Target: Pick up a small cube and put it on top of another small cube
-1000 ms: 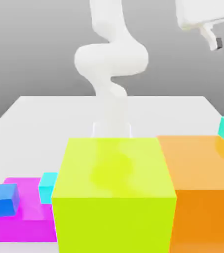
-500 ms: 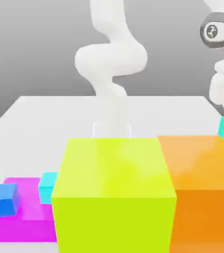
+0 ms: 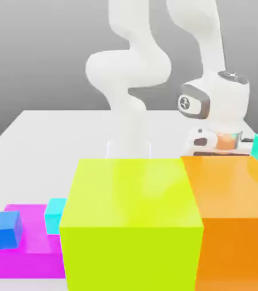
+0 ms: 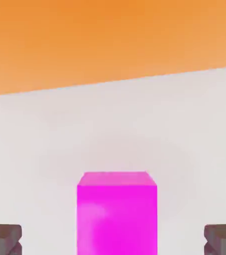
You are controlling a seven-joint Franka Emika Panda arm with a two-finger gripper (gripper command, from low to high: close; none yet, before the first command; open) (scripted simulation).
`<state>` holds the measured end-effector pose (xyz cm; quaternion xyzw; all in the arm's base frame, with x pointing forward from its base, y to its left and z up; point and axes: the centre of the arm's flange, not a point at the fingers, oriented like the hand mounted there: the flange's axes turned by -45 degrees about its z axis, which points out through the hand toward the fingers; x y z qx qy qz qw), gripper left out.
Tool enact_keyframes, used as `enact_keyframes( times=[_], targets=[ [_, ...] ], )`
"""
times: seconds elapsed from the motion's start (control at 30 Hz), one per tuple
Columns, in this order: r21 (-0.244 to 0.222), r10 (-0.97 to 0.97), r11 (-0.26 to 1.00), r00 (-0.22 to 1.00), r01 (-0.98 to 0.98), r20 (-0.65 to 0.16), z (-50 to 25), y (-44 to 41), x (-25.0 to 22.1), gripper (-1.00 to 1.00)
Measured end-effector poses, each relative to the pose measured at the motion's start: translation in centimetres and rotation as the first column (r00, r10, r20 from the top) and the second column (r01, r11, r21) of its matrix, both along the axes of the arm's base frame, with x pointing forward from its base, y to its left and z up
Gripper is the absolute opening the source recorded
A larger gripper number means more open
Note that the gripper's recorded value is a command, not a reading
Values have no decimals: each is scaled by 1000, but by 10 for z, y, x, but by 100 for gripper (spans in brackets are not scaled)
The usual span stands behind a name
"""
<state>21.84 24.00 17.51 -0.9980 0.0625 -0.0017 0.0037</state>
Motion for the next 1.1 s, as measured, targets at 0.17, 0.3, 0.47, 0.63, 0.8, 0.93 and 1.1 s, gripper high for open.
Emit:
enact_keyframes(
  times=[0.17,0.3,0.47,0.63,0.8,0.93,1.1],
  targets=[
    [5,11,1000,1000,-11,2,-17,3,0,0],
    [3,11,1000,1000,-11,1,-33,2,-2,0],
    [-6,7,1000,1000,-7,-4,-52,-2,-9,-100],
    [-3,7,1000,1000,-7,-3,-52,-1,-9,-100],
    [2,10,1000,1000,-10,1,-42,1,-5,-100],
    [6,11,1000,1000,-11,3,-26,3,-1,-100],
    [4,12,1000,1000,-12,2,-7,3,-1,-100]
  ],
)
